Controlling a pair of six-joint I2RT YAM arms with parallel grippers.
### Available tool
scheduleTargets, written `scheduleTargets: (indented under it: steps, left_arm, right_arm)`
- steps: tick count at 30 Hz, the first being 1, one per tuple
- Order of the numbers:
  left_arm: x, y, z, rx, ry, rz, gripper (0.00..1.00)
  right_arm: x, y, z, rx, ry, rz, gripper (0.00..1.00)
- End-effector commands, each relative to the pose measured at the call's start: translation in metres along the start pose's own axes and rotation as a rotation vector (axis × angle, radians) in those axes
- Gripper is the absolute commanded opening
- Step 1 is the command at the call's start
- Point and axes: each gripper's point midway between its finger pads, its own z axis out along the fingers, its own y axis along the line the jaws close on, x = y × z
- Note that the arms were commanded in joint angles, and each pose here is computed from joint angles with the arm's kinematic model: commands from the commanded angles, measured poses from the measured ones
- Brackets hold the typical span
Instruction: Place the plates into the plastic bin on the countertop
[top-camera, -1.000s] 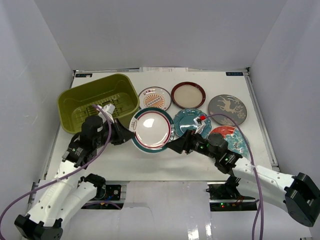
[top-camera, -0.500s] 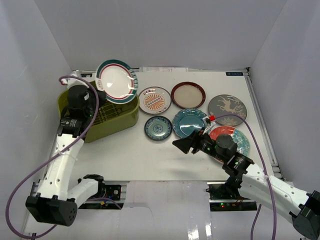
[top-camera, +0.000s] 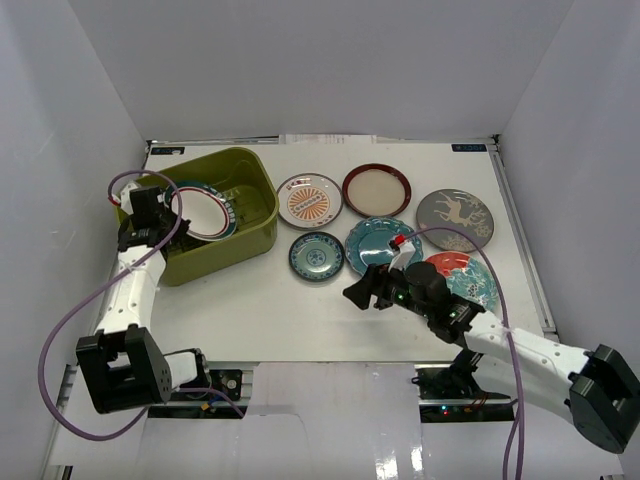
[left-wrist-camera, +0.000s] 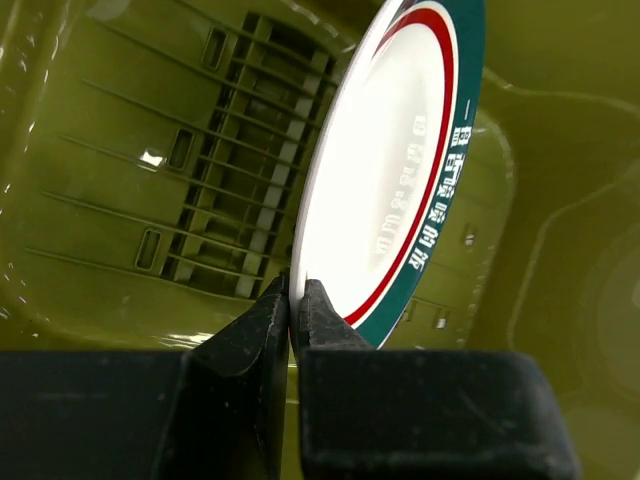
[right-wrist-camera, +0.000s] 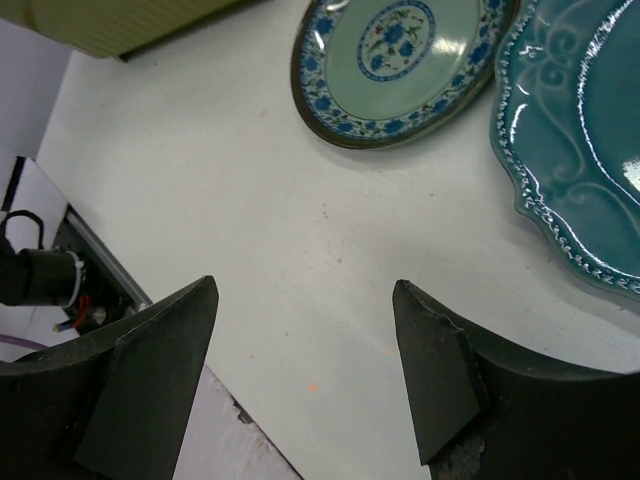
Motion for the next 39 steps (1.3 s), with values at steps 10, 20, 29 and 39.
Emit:
scheduleTargets:
  steps: [10,20,29,39]
  left_arm:
    - [0.009,0.022,0.011,-0.062,-0.003,0.081,0.44]
    - [0.008,0.01,-0.006,0.025,-0.018,0.066,0.85]
    - [-0.027,-0.077,-0.106,0.487,-0.181,0.137,0.9]
    - [0.083,-0.12,-0.221,0.991,0.303,0.396,0.87]
  right_arm:
    - [-0.038,-0.032,0.06,0.199,-0.169,0.099,0.74]
    - [-0.018,-0.06,0.104,0.284,-0.193,0.347,0.57]
    - [-0.008,-0.074,0.131,0.333,-0.194,0.453,0.49]
    - [-0.014,-0.044,0.105,0.184,-0.203,0.44,0.08]
